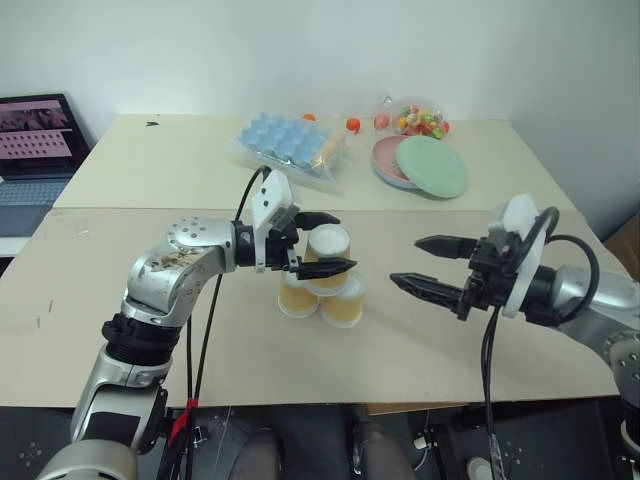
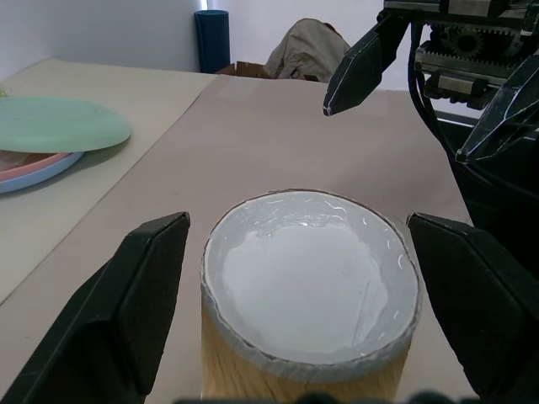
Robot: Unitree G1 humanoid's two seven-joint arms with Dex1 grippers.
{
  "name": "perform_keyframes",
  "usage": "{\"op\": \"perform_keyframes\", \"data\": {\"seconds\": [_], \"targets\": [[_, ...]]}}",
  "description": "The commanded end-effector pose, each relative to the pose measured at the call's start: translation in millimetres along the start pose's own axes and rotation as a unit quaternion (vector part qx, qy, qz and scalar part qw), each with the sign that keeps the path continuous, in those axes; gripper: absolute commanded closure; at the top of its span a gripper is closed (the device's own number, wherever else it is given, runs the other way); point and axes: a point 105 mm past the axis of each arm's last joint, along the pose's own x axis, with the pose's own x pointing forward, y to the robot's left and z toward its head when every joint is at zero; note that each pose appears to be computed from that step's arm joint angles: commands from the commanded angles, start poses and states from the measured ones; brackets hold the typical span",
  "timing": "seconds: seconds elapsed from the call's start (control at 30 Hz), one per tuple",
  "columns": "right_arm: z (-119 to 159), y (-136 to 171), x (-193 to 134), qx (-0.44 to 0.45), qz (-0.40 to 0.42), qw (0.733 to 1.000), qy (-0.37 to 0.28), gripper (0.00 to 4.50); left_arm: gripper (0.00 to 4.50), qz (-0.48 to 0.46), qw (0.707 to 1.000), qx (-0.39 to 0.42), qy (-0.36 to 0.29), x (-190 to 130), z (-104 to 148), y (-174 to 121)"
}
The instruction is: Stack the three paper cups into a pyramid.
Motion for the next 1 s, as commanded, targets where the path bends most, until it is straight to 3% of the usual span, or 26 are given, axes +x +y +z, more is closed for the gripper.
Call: {"op": "perform_keyframes", "data": {"seconds": [0.03,0.4,0.73,0.9,1.0], "targets": [[13.4,-1.0,-2.3,-0.029,-0.005,0.999,-0.017,0.0,0.06,0.0,0.999,0.023,-0.022,0.3,17.9,0.8],[13.2,-3.1,-1.8,-0.029,-0.005,0.999,-0.018,0.0,0.06,-0.017,0.998,0.037,-0.045,0.7,42.7,-4.0],[13.7,-5.4,-3.4,-0.03,-0.009,0.999,-0.019,0.0,0.06,0.021,0.995,0.06,-0.073,-7.4,76.1,12.0],[13.5,-10.2,-9.8,-0.03,-0.023,0.999,-0.017,0.0,0.06,0.051,0.992,0.046,-0.107,-20.4,99.5,21.3],[17.0,-15.1,-15.4,-0.029,-0.038,0.998,-0.027,0.0,0.06,0.054,0.993,0.045,-0.094,-31.5,99.0,18.5]]}}
